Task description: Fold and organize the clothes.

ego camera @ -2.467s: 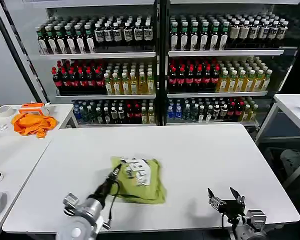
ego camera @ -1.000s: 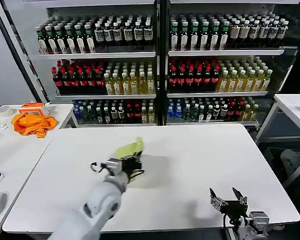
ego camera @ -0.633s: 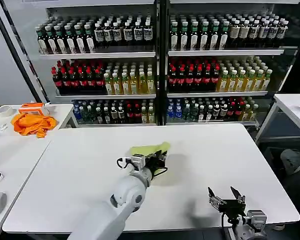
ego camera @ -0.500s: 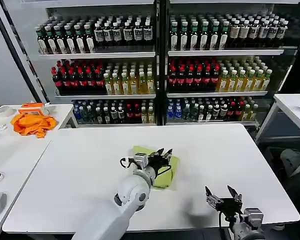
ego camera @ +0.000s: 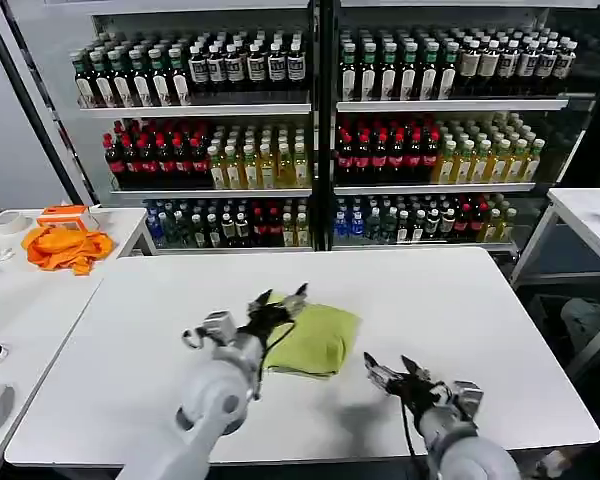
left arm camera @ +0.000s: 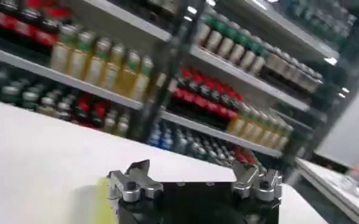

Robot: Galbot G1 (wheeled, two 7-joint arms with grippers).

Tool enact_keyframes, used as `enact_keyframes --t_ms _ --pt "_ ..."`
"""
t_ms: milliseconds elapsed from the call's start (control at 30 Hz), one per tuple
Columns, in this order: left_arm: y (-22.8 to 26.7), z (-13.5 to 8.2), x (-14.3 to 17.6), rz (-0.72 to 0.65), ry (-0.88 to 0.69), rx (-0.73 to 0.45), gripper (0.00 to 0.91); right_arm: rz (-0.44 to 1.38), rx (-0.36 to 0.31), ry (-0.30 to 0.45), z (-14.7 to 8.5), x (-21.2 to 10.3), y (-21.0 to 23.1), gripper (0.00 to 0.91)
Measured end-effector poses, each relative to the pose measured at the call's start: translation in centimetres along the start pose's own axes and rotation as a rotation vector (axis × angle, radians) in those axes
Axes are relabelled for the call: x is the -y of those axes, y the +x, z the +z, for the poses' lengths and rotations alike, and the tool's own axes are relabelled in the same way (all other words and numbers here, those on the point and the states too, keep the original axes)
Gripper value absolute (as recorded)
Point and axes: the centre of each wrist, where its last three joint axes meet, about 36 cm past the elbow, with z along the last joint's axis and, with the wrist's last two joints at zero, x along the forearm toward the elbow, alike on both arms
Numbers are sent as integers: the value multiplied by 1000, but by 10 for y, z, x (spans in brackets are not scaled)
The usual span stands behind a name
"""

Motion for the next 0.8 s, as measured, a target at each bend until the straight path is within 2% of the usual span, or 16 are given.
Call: enact_keyframes --t_ms 200,600,667,700,767,800 --pt "41 1 -23 -70 48 40 907 -34 -35 -87 -7 -10 -30 907" --pt "90 12 -38 -145 85 50 907 2 -93 -161 -12 -23 -72 907" --pt "95 12 -39 -153 87 50 907 11 -102 -167 -11 -24 -77 584" --pt "97 13 -39 -156 88 50 907 14 -105 -169 -11 -25 -80 262" --pt "102 13 -40 -162 89 49 907 16 -109 -175 -11 -28 -84 0" --pt "104 13 -40 -164 89 50 907 18 -111 -179 -11 -29 -87 0"
